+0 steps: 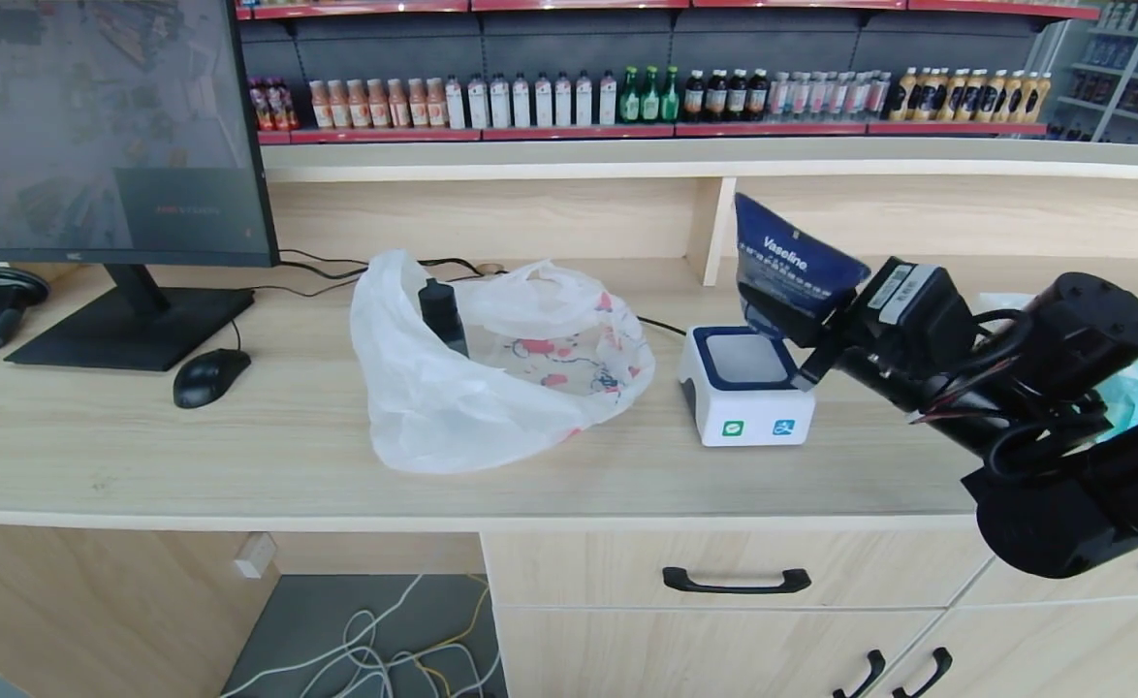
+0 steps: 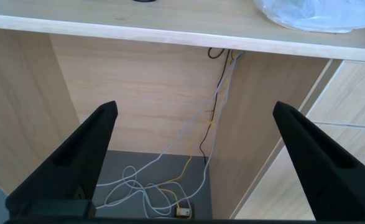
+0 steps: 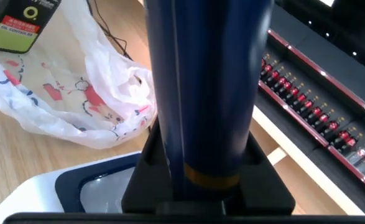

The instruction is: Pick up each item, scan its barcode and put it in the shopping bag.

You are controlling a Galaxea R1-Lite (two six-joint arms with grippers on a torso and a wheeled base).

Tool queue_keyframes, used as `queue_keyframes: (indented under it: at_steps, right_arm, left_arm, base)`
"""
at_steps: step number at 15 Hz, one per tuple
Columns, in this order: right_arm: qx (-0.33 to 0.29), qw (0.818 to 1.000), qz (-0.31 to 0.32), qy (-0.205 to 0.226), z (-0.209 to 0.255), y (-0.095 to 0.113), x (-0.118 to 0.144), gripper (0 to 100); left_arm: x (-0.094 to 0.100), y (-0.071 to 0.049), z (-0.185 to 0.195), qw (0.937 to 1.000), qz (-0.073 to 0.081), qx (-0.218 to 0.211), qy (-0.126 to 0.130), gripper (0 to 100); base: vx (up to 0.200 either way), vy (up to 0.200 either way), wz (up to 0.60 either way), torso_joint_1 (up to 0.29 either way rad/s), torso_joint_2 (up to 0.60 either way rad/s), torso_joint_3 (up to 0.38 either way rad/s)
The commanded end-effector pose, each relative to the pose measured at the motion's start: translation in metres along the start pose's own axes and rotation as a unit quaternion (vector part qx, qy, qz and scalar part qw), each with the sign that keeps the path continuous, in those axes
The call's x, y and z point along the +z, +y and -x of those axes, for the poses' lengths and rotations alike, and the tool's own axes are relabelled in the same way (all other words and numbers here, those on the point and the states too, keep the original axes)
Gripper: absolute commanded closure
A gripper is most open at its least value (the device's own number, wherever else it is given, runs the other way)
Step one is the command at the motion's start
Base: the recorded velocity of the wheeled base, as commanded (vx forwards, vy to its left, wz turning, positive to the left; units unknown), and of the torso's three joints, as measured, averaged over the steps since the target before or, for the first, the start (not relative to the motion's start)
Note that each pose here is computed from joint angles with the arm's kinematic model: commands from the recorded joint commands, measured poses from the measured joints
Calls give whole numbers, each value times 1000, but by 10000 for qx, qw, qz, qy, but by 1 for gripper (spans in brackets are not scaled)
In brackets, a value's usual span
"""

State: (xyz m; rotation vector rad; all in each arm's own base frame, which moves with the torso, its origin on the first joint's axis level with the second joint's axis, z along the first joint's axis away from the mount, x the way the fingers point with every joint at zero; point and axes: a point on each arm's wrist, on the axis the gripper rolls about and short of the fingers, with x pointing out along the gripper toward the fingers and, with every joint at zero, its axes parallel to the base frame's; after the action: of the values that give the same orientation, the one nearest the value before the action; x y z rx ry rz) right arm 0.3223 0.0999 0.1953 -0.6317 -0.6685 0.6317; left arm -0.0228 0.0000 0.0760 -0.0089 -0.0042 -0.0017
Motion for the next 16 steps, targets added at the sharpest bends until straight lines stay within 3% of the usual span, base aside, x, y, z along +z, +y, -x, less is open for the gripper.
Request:
queue_keyframes:
  at_steps: [1,5,8,11,16]
  right_arm:
    - [-341,9993,-96,-98,2,-12,20,100]
    - [-1321,9818,-1358,121,6,-23,34,100]
    - [-1636,9656,-2020,77,6,-28,35,100]
    - [-2612,9277,-2642,358,8,-26,33,100]
    - [-2694,9153,-2956,480,13,-19,30,100]
  left_arm:
    - [0,0,0,10000,1,1,-2,0]
    - [0,0,0,10000,-6,1,6,0]
    - [0,0,0,10000,-6,1,6,0]
    - [0,0,0,10000,-6,1,6,0]
    - [0,0,0,10000,-6,1,-2,0]
  base:
    - [0,0,0,0,0,0]
    - [0,0,0,0,0,0]
    - [0,0,0,0,0,0]
    - [0,0,0,0,0,0]
    - [-120,0,0,1,4,2]
